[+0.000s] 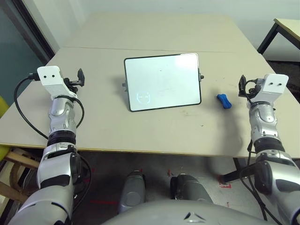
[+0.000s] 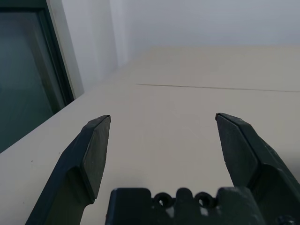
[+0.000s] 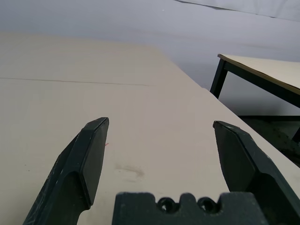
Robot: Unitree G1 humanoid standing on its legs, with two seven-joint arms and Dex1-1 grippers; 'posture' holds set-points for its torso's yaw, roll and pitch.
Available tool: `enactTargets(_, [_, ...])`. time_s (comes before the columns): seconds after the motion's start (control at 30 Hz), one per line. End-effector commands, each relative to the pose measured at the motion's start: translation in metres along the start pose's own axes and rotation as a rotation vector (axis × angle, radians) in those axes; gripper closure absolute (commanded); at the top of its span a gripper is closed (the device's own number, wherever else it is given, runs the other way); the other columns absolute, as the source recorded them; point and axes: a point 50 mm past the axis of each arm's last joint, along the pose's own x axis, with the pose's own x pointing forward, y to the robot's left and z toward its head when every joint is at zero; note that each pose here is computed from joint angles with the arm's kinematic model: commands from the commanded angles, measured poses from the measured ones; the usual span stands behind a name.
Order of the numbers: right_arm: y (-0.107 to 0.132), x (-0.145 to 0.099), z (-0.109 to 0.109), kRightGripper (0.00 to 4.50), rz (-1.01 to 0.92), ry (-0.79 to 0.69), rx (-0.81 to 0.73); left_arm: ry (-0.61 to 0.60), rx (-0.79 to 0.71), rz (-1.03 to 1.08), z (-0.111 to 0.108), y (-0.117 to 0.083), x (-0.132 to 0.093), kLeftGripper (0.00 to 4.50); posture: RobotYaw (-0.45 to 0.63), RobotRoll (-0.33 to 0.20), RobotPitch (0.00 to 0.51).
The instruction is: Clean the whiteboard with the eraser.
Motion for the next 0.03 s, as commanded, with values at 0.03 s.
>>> enactTargets(0.03, [-0.0084, -0.0010, -0.0013, 0.07, -0.041, 0.003, 0.012, 0.020, -0.002, -0.006, -0.0033, 0.0031, -0.0027, 0.00, 0.28, 0.000, 0.017])
